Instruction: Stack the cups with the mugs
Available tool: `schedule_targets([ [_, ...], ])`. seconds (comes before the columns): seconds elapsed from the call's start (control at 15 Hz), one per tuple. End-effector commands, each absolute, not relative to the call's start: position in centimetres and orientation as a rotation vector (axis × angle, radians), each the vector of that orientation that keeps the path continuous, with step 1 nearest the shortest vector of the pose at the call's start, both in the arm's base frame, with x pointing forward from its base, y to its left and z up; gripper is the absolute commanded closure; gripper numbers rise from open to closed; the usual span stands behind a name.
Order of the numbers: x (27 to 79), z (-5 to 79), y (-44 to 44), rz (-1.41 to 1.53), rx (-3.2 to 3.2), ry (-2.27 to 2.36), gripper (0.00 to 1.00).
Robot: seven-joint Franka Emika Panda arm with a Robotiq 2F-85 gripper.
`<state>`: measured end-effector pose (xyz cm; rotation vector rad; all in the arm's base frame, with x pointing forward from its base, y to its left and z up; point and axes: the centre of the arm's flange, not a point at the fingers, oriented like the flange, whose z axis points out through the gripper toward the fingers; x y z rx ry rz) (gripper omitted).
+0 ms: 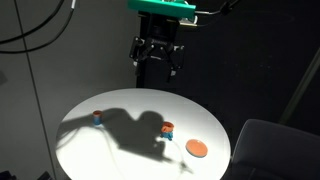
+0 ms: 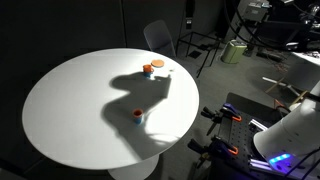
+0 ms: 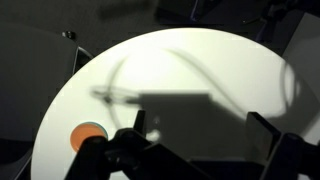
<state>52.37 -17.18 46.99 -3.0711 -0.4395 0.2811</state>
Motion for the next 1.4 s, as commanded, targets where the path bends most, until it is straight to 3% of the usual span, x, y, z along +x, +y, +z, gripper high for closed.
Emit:
schedule_targets([
  [0.0, 54.3, 46.1, -18.6, 0.184, -3.120, -0.548, 0.00],
  [1.07, 55.4, 44.2, -19.0, 0.111, -3.142, -0.550, 0.00],
  [1.33, 57.6, 43.1, -18.6, 0.035, -3.139, -0.665, 0.00],
])
